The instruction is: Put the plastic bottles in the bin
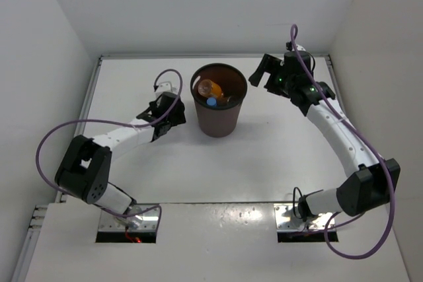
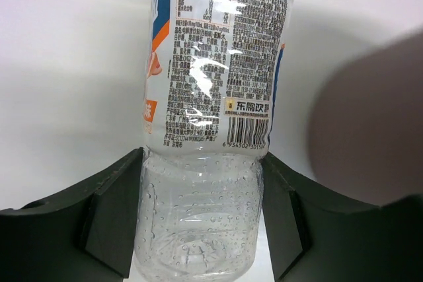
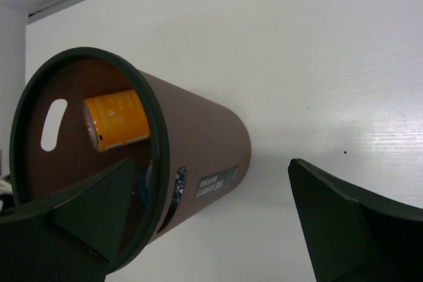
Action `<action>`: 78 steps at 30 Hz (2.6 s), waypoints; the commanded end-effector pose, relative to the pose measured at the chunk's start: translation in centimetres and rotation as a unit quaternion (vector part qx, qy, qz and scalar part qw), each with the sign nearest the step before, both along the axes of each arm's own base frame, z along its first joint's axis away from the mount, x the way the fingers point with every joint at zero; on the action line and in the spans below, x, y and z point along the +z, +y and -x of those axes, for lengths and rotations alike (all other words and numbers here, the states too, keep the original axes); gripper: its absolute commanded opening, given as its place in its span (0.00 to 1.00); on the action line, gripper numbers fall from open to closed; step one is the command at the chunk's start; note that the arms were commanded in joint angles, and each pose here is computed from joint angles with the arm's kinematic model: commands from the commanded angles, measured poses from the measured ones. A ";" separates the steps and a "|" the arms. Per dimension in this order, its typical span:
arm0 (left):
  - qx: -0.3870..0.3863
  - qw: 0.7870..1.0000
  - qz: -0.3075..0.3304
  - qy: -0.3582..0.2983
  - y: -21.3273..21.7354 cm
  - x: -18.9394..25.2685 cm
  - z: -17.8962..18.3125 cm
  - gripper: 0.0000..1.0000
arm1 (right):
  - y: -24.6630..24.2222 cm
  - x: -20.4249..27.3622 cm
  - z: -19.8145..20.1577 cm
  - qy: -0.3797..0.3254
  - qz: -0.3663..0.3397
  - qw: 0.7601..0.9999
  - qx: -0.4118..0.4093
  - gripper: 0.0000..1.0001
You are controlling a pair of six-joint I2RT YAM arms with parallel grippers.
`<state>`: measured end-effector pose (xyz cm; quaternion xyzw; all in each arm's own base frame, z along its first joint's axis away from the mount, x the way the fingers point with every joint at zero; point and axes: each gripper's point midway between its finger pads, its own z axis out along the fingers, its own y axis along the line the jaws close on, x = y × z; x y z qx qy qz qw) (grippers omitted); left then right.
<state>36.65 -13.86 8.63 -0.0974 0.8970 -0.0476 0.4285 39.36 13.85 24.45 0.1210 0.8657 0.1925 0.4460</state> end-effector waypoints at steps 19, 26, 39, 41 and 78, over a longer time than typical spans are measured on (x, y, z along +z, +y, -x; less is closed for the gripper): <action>0.058 0.957 0.075 -0.274 1.6 25.3 -8.4 0.21 | -1.5 -1.0 1.5 0.012 -0.015 1.000 -0.011 1.00; -0.087 0.925 0.143 -0.342 -5.9 32.3 -8.1 0.21 | -2.2 -1.7 1.3 0.021 -0.012 0.999 -0.021 1.00; -0.228 0.916 0.157 -0.291 -19.2 25.1 -2.8 0.21 | -2.6 -2.0 1.7 0.037 -0.018 0.999 -0.024 1.00; -0.228 0.915 0.158 -0.293 -19.6 24.6 -3.3 0.22 | -3.0 -2.3 1.9 0.046 -0.016 0.998 -0.029 1.00; 0.290 0.916 -0.106 -0.255 6.3 18.4 0.1 1.00 | -4.4 -2.8 2.0 0.062 -0.015 0.997 -0.035 1.00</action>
